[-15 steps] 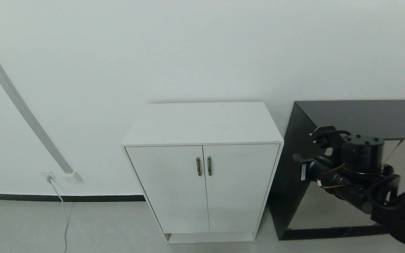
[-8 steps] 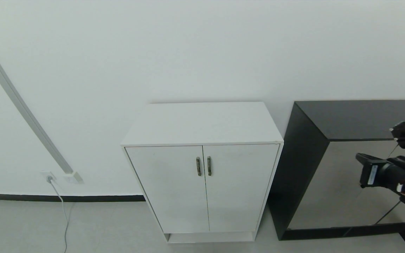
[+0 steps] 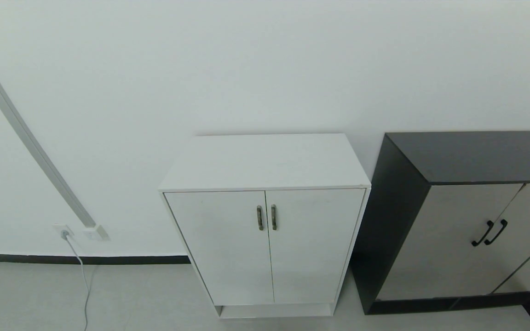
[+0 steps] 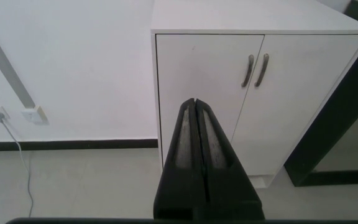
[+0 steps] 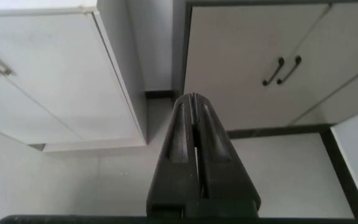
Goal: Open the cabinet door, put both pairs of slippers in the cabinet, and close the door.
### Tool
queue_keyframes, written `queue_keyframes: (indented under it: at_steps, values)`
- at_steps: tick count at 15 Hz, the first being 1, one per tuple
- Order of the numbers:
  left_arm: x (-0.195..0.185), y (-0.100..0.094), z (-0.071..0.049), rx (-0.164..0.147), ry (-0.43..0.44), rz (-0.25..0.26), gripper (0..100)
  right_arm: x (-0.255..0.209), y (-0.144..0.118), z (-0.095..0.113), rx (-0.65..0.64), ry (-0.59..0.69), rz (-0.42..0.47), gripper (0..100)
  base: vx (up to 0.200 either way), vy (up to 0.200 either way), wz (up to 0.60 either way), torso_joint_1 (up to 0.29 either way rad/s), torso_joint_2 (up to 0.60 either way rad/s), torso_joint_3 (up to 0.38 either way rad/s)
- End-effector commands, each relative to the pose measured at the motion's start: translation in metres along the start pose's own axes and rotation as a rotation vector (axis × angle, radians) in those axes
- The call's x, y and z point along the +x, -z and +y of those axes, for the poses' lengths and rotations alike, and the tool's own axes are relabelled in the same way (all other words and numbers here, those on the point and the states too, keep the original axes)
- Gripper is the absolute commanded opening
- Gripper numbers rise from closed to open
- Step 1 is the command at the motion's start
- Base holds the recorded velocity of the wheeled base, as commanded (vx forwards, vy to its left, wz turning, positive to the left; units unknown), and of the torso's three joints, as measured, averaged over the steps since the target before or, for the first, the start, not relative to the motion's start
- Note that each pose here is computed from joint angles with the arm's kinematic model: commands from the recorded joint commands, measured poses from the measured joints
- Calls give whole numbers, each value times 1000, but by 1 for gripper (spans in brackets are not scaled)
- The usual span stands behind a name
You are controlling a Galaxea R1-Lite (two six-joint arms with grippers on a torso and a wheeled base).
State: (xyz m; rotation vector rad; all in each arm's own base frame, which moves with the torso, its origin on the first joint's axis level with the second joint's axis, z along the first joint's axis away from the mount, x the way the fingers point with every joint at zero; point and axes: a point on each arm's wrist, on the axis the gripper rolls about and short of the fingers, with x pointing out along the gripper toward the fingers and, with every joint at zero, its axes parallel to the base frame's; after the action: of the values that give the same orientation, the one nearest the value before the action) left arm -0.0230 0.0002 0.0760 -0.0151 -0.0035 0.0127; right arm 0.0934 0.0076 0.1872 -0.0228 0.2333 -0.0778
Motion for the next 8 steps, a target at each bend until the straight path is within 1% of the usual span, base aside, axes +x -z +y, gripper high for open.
queue_keyframes:
  at_steps: [1, 4, 8]
  values:
    - [0, 0, 0, 0, -1, 0, 0, -45, 12, -10, 17, -5, -77, 0, 0, 0, 0, 0, 0, 0]
    - [0, 0, 0, 0, -1, 0, 0, -71, 38, -14, 12, -57, -53, 0, 0, 0, 0, 0, 0, 0]
    - [0, 0, 0, 0, 0, 0, 0, -82, 67, -17, 15, -65, -68, 0, 0, 0, 0, 0, 0, 0]
